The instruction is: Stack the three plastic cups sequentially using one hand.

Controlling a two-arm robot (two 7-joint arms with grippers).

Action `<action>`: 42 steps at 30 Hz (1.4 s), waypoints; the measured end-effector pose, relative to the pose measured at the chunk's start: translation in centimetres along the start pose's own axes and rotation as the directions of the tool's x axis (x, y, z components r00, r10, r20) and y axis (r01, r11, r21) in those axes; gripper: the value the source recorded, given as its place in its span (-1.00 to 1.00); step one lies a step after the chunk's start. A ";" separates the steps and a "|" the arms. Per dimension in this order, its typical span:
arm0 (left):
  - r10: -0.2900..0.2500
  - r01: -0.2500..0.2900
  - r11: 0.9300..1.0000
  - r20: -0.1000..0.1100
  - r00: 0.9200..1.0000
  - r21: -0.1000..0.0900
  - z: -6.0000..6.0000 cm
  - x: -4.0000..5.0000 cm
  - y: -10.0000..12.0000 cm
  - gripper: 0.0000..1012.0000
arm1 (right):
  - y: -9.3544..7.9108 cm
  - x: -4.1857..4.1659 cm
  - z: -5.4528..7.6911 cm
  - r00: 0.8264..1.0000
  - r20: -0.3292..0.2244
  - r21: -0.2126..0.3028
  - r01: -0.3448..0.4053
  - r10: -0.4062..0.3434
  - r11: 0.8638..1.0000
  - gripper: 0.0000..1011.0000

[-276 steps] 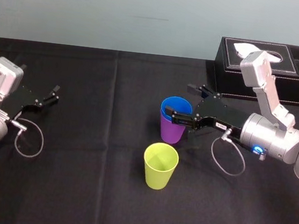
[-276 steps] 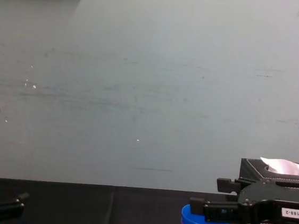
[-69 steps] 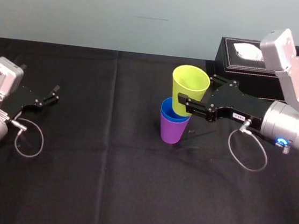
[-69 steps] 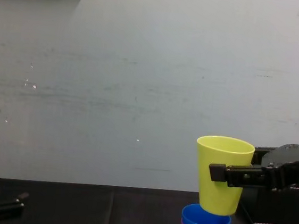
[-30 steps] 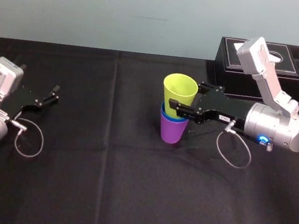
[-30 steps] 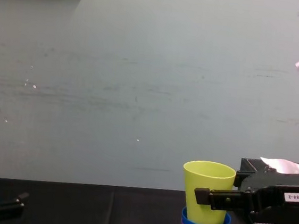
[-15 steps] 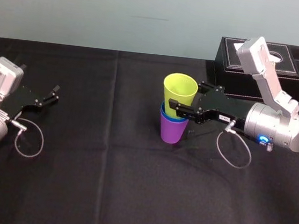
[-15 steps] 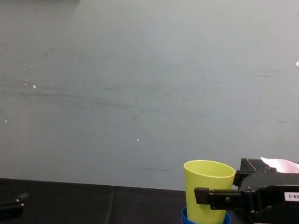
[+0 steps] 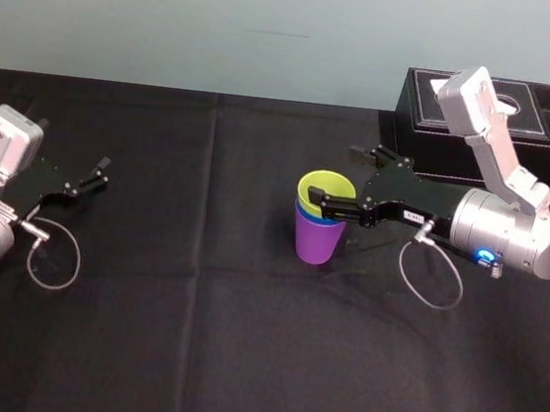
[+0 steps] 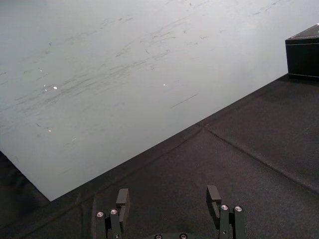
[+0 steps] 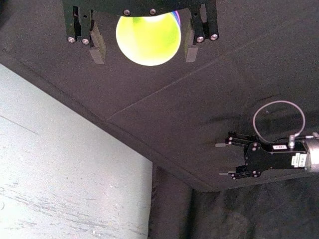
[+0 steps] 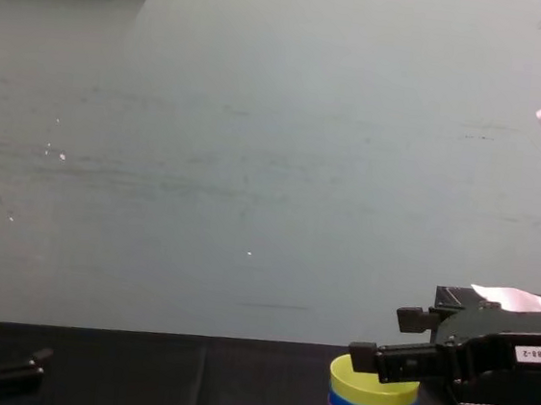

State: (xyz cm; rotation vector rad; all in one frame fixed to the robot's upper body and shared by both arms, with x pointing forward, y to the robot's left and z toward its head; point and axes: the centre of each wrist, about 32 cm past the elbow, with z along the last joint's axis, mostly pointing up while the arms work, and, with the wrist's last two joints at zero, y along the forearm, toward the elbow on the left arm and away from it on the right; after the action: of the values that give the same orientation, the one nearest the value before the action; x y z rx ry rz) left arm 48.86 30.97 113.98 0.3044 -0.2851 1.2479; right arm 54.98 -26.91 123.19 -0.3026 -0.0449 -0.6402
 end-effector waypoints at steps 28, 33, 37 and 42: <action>0.000 0.000 1.000 0.000 1.000 0.000 0.0 0.00 0.0 1.00 | -2.8 -0.49 -0.5 0.997 0.012 0.052 0.076 -0.076 0.996 0.99; 0.000 0.000 1.000 0.000 1.000 0.000 0.0 0.00 0.0 1.00 | -4.4 -0.42 -1.0 0.991 0.021 0.061 0.129 -0.131 0.990 0.99; 0.000 0.000 1.000 0.000 1.000 0.000 0.0 0.00 0.0 1.00 | -5.9 -0.14 -1.8 0.984 0.013 0.064 0.178 -0.179 0.982 0.99; 0.000 0.000 1.000 0.000 1.000 0.000 0.0 0.00 0.0 1.00 | -7.3 0.24 -2.7 0.974 0.000 0.062 0.228 -0.228 0.972 0.99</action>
State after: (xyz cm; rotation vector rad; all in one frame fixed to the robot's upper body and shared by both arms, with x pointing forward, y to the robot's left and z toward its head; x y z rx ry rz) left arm 48.86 30.97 113.98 0.3044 -0.2851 1.2479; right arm 50.68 -33.39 122.60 -0.2420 -0.1071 -0.8645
